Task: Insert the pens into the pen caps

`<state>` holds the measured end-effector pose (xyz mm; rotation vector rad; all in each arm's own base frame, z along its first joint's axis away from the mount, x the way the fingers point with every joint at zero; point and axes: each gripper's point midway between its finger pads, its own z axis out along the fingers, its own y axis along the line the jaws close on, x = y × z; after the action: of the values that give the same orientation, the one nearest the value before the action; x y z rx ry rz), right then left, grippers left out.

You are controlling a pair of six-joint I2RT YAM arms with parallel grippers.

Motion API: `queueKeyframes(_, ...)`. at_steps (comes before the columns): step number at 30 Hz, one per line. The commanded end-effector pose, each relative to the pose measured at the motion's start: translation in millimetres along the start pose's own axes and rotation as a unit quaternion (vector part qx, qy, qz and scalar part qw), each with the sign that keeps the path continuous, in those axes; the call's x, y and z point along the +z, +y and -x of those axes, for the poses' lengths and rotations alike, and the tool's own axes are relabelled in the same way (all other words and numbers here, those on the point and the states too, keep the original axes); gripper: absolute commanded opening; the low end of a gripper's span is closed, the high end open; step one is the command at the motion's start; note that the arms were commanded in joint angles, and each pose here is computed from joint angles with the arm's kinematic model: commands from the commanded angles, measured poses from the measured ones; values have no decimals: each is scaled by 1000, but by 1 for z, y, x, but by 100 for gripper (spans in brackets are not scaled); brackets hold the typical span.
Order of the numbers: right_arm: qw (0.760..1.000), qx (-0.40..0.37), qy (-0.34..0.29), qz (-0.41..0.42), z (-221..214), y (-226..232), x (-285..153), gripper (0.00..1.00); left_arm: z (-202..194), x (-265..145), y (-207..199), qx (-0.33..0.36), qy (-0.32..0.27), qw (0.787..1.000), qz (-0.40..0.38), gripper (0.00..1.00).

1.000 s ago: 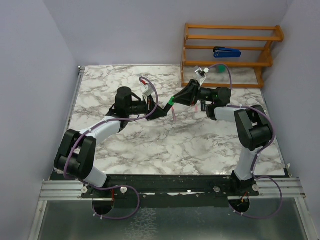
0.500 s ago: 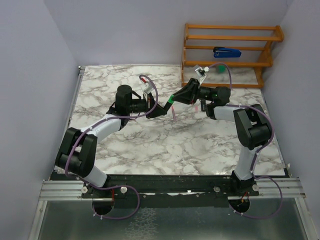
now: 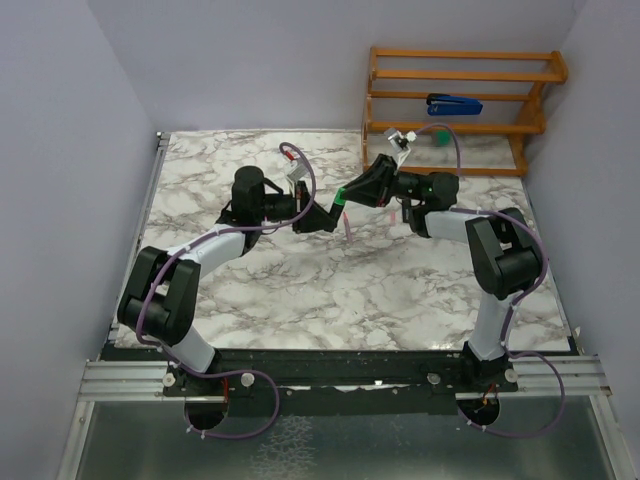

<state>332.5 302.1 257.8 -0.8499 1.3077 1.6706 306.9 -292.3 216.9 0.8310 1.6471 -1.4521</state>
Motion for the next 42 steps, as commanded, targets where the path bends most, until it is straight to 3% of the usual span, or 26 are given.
queueKeyframes(1,973,-32,168,153,-100,54,1,1,148,-6,-58,243,-174,954,-32,0)
queueKeyframes(13,969,-24,182,163,-108,60,0,1,165,-19,-64,262,-190,946,-25,0)
queueKeyframes(23,968,-23,187,165,-103,59,2,2,136,-18,-37,228,-178,957,4,0)
queueKeyframes(27,970,-23,182,162,-98,55,5,35,118,-17,-21,210,-165,963,28,0)
queueKeyframes(29,970,-27,178,160,-94,53,7,66,104,-18,-9,197,-157,967,48,0)
queueKeyframes(32,972,-40,170,157,-83,48,11,98,79,-20,12,175,-139,971,84,0)
queueKeyframes(38,978,-83,138,133,-44,35,8,100,26,-27,53,122,-108,974,158,0)
queueKeyframes(42,990,-104,67,64,-3,16,-16,100,2,-45,92,90,-97,956,263,0)
